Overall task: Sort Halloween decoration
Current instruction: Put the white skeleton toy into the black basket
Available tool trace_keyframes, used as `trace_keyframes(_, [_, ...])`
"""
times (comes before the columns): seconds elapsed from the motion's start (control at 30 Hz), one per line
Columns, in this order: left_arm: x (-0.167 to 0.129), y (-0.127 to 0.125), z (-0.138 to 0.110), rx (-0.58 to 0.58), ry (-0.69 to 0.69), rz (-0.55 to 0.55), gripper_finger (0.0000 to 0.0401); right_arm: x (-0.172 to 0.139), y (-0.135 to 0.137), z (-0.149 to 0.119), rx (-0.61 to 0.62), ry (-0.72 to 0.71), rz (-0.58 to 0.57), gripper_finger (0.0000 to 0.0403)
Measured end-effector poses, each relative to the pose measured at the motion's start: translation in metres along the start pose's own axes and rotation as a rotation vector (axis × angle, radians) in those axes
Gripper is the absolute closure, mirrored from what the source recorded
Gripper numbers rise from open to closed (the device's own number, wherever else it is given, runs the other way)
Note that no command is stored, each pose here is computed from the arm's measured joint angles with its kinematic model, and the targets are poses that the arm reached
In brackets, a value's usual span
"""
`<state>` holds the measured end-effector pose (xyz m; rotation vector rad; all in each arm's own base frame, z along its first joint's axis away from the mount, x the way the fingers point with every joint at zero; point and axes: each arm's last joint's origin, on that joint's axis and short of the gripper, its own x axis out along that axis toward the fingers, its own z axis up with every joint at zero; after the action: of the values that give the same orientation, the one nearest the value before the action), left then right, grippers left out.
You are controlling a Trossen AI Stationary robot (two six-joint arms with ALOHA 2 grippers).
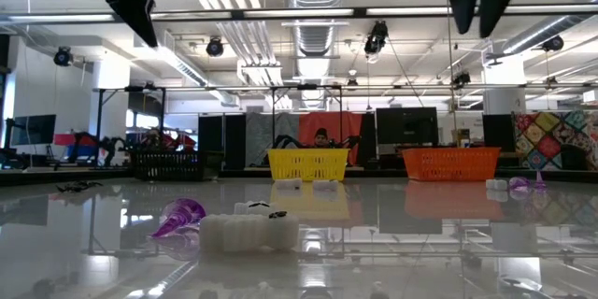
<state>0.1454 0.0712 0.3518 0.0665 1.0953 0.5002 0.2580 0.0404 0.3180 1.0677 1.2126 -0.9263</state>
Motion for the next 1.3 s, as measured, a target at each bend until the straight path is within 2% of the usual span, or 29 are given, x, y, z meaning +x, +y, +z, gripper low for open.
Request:
trace_keyframes(0.1, [-0.006, 0.001, -0.004, 0.021, -0.025, 0.005, 0.0296, 0.007, 0.006, -0.02, 0.068, 0.026, -0.023, 0.028])
trace_keyframes(0.43, [-0.019, 0.003, -0.012, 0.08, -0.083, 0.019, 0.0296, 0.036, 0.021, -0.091, 0.173, 0.042, -0.103, 0.028])
trace_keyframes(0.9, [-0.028, 0.003, -0.02, 0.066, -0.113, 0.023, 0.0296, 0.062, 0.014, -0.147, 0.38, 0.029, -0.21, 0.028])
trace_keyframes(1.13, [-0.031, 0.002, -0.021, 0.063, -0.143, -0.046, 0.0296, 0.093, 0.011, -0.161, 0.372, 0.04, -0.273, 0.028])
trace_keyframes(1.3, [-0.031, 0.002, -0.022, 0.049, -0.144, -0.048, 0.0296, 0.104, 0.006, -0.165, 0.354, 0.038, -0.277, 0.028])
